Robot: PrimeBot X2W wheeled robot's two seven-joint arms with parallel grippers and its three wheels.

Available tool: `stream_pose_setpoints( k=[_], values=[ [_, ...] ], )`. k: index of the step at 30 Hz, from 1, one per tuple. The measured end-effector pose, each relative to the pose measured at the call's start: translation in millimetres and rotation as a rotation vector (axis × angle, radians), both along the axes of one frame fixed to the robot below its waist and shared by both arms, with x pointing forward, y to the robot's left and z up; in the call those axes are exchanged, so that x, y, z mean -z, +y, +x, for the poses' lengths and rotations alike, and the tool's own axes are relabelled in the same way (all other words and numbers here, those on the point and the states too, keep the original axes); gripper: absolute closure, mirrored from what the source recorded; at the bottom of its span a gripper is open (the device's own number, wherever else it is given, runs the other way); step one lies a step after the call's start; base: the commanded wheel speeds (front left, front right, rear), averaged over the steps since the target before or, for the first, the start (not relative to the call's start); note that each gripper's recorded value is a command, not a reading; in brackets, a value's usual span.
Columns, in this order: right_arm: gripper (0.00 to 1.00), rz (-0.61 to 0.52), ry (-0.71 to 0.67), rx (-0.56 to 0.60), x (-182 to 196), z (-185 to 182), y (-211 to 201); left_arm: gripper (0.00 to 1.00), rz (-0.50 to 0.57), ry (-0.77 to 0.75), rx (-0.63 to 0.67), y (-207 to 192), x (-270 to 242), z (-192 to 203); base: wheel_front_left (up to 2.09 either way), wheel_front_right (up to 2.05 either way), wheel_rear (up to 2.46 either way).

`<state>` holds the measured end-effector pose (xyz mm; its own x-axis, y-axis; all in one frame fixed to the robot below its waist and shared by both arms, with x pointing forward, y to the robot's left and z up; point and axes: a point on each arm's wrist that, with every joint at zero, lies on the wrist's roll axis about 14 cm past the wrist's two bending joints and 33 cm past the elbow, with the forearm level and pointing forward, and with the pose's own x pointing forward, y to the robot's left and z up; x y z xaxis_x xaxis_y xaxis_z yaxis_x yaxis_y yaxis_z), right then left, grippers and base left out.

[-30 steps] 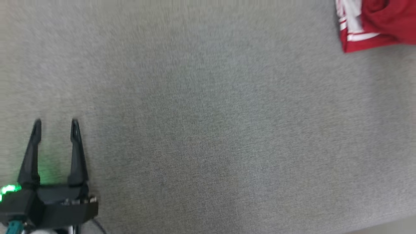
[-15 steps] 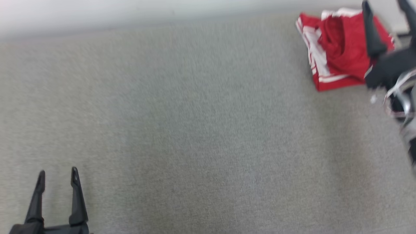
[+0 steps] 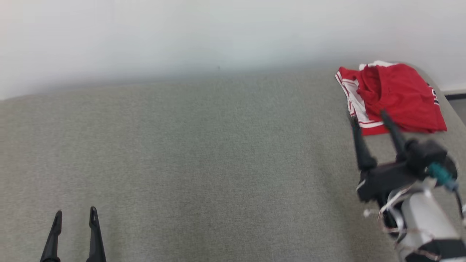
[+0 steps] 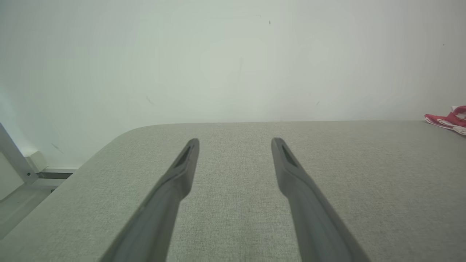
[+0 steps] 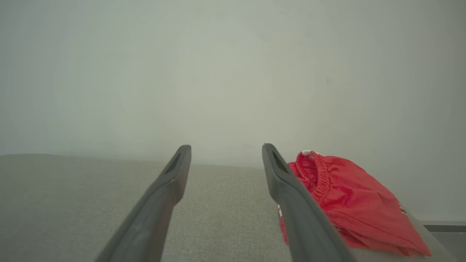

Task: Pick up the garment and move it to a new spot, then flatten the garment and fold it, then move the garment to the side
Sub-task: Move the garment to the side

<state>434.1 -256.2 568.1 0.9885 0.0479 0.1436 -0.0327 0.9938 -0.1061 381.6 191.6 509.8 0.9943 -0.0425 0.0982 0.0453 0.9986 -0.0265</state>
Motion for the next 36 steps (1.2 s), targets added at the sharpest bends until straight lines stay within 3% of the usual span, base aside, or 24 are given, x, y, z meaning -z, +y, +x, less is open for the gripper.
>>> stream_pose_setpoints(
  k=[11,22,36],
  values=[
    [0.0,0.157,0.035,-0.006,38.9,-50.0,34.5,0.0,-0.007,-0.022,-0.034,10.0,-8.1,-20.2,0.0,0.0,0.0],
    [0.0,0.174,0.073,-0.019,60.7,-80.5,57.9,0.0,-0.004,-0.007,-0.035,9.4,-3.3,-27.9,0.0,0.0,0.0],
    [0.0,0.14,0.056,-0.065,56.0,-80.4,81.2,0.0,0.022,-0.003,-0.054,14.1,-2.2,-35.3,0.0,0.0,0.0]
  ],
)
